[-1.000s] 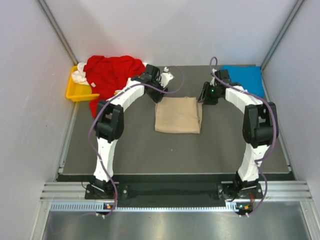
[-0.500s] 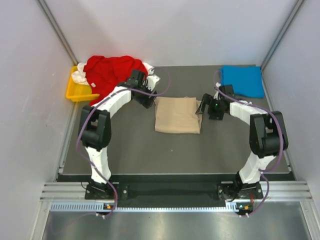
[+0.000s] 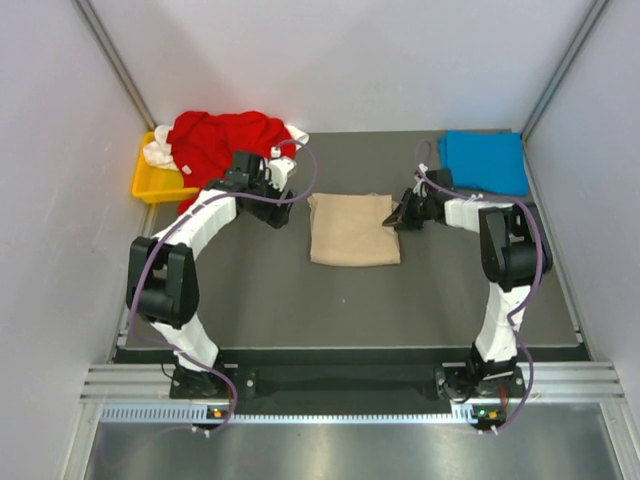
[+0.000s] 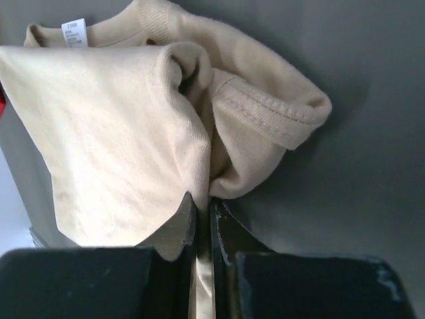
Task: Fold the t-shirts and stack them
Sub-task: Neatly place the folded tshirt to the corner
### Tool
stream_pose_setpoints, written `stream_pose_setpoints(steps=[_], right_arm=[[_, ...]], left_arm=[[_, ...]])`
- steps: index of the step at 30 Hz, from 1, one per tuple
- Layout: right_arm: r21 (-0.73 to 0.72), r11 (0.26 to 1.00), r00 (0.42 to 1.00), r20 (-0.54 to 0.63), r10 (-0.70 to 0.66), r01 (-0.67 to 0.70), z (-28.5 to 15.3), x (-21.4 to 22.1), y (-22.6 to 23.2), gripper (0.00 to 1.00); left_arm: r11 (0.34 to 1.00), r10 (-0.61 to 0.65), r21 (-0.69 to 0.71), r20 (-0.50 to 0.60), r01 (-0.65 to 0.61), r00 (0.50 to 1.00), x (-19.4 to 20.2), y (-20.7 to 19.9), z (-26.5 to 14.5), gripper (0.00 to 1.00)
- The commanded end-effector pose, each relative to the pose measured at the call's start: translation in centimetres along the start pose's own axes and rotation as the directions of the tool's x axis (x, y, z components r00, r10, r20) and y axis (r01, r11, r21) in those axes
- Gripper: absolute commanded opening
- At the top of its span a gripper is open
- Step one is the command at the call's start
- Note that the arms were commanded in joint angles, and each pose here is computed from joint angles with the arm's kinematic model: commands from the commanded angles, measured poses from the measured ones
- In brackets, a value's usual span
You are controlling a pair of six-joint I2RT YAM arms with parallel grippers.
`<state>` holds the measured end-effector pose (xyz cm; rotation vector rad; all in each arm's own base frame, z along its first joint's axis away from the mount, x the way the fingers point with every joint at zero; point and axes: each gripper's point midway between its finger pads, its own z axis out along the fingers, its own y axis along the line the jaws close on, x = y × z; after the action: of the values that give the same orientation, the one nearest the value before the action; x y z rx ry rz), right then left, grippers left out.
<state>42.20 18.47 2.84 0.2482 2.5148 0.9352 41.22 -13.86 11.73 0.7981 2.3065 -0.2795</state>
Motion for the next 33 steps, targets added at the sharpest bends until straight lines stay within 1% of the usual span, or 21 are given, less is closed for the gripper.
stream_pose_setpoints(steps=[1,4,5,9,10,11,12,13,14,15,16,17,18,19,20,25,26,27,29,31,33], right_arm=[[0.003,0.997,0.996,0.049,-0.073,0.073,-0.2,-2.7,1.0,0.0],[0.05,0.99,0.988,0.075,-0.137,0.133,-1.1,-5.5,0.6,0.0],[0.093,0.982,0.982,0.072,-0.174,0.167,-1.4,-7.1,0.1,0.0],[0.241,0.943,0.963,0.078,-0.256,0.231,-2.1,-11.6,-1.8,0.0],[0.263,0.93,0.952,0.098,-0.29,0.256,-2.8,-13.6,-1.3,0.0],[0.315,0.917,0.952,0.1,-0.289,0.246,-2.7,-14.6,-2.9,0.0],[0.341,0.908,0.95,0.108,-0.294,0.243,-2.9,-15.7,-3.5,0.0],[0.393,0.888,0.941,0.134,-0.312,0.239,-3.5,-17.9,-4.2,0.0],[0.421,0.877,0.936,0.148,-0.32,0.234,-3.9,-19.1,-4.6,0.0],[0.445,0.865,0.931,0.157,-0.33,0.232,-4.3,-20.1,-5.0,0.0],[0.464,0.853,0.914,0.189,-0.359,0.239,-5.5,-22.1,-4.1,0.0],[0.5,0.836,0.91,0.197,-0.365,0.227,-5.8,-23.1,-5.3,0.0],[0.517,0.826,0.902,0.211,-0.377,0.224,-6.4,-24.0,-5.3,0.0],[0.528,0.818,0.882,0.242,-0.404,0.23,-7.5,-25.5,-4.4,0.0],[0.568,0.796,0.871,0.261,-0.417,0.21,-8.6,-26.5,-4.9,0.0],[0.681,0.707,0.787,0.321,-0.526,0.194,-13.7,-30.5,-4.3,0.0],[0.681,0.706,0.781,0.328,-0.532,0.195,-14.0,-30.8,-4.1,0.0],[0.693,0.701,0.781,0.34,-0.524,0.168,-15.5,-31.5,-5.4,0.0],[0.703,0.694,0.762,0.359,-0.538,0.159,-17.2,-32.5,-5.2,0.0],[0.701,0.695,0.75,0.37,-0.548,0.161,-18.3,-32.9,-4.8,0.0],[0.708,0.681,0.741,0.353,-0.572,0.188,-18.9,-33.1,-5.0,0.0]], left_arm=[[1.0,-0.013,-0.002,0.084,0.013,0.996,-1.5,0.5,-1.8,0.79],[1.0,-0.011,-0.027,0.09,0.014,0.996,-1.3,1.7,-2.5,0.79],[0.999,-0.016,-0.038,0.087,0.019,0.996,-1.0,2.1,-2.7,0.79],[0.997,-0.009,-0.076,0.088,0.016,0.996,-1.0,3.3,-3.1,0.79],[0.997,-0.002,-0.081,0.084,0.009,0.996,-0.9,3.6,-3.1,0.79],[0.996,-0.001,-0.088,0.083,0.008,0.997,-1.0,3.8,-3.1,0.79],[0.995,0.004,-0.096,0.086,0.004,0.996,-1.2,4.0,-3.2,0.79],[0.994,0.008,-0.109,0.076,0.0,0.997,-1.1,4.4,-3.0,0.79],[0.993,0.01,-0.115,0.074,-0.002,0.997,-1.1,4.6,-2.9,0.79],[0.992,0.013,-0.124,0.076,-0.004,0.997,-1.3,4.8,-2.9,0.79],[0.992,0.011,-0.128,0.071,-0.002,0.997,-1.2,5.1,-2.7,0.79],[0.992,0.009,-0.128,0.068,0.0,0.998,-1.2,5.2,-2.5,0.79],[0.992,0.007,-0.128,0.065,0.001,0.998,-1.1,5.2,-2.4,0.79],[0.992,0.007,-0.127,0.059,0.001,0.998,-1.0,5.3,-2.2,0.78],[0.992,0.006,-0.126,0.056,0.001,0.998,-0.9,5.3,-2.0,0.78],[0.991,0.006,-0.131,0.041,-0.001,0.999,-0.4,5.6,-1.4,0.78],[0.991,0.006,-0.132,0.039,-0.001,0.999,-0.4,5.6,-1.4,0.78],[0.992,0.003,-0.13,0.037,0.001,0.999,-0.3,5.6,-1.2,0.78],[0.992,0.002,-0.128,0.033,0.002,0.999,-0.2,5.6,-1.1,0.78],[0.992,0.001,-0.129,0.031,0.003,1.0,-0.2,5.6,-1.0,0.78],[0.992,0.0,-0.128,0.032,0.004,0.999,-0.1,5.7,-1.1,0.78]])
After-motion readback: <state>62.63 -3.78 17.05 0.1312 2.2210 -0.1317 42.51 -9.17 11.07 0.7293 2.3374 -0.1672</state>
